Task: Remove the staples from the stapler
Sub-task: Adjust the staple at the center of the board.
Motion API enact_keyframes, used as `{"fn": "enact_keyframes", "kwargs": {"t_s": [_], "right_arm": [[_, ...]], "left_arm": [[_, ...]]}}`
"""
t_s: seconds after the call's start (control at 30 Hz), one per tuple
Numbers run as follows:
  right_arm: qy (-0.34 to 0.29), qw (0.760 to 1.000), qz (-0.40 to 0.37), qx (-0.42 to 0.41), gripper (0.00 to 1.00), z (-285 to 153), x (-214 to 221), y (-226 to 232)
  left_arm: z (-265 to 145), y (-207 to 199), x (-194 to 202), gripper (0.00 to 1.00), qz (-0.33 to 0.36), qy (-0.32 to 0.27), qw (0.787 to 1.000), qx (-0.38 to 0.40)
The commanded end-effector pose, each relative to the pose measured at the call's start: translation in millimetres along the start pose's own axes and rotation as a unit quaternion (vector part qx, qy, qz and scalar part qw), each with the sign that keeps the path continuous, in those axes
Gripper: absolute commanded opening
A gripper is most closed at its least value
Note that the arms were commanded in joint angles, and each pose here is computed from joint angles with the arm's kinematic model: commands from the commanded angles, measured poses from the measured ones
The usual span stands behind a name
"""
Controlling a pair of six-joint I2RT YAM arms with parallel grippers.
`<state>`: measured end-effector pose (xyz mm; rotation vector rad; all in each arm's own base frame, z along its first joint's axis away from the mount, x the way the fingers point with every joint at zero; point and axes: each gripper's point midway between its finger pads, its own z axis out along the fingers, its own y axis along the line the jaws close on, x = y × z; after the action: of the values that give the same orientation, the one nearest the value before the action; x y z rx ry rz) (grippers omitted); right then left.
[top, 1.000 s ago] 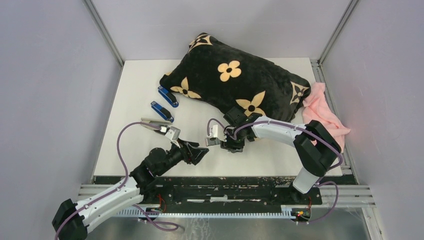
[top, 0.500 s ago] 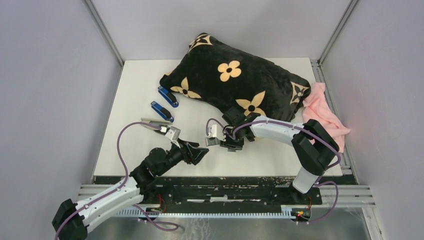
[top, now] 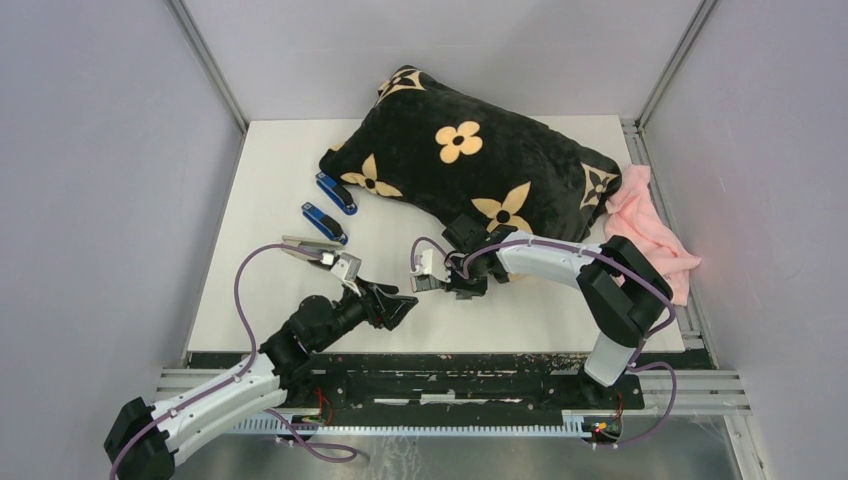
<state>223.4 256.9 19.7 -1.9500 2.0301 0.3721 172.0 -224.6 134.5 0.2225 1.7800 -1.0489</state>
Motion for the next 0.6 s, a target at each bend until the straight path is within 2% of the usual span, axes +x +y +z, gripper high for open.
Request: {"fn": "enact_keyframes", "kwargs": {"t_s": [0.0, 0.23, 0.57], "right_arm": [[-0.022, 0.999, -0.002, 0.029, 0.16, -11, -21, -14], [-0.034, 0.998, -0.002, 0.046, 0.09, -20, -27, -18], [-0.062, 0.996, -0.003, 0.071, 0.08, -40, -39, -23]], "left_arm": [[1, -6, -4, 0.78, -0.016, -0.007, 1.0, 0.01], [2, -7, -5, 0.78, -0.015, -0.007, 1.0, 0.01], [4, -10, -6, 0.79, -0.024, -0.009, 0.999, 0.019]]}}
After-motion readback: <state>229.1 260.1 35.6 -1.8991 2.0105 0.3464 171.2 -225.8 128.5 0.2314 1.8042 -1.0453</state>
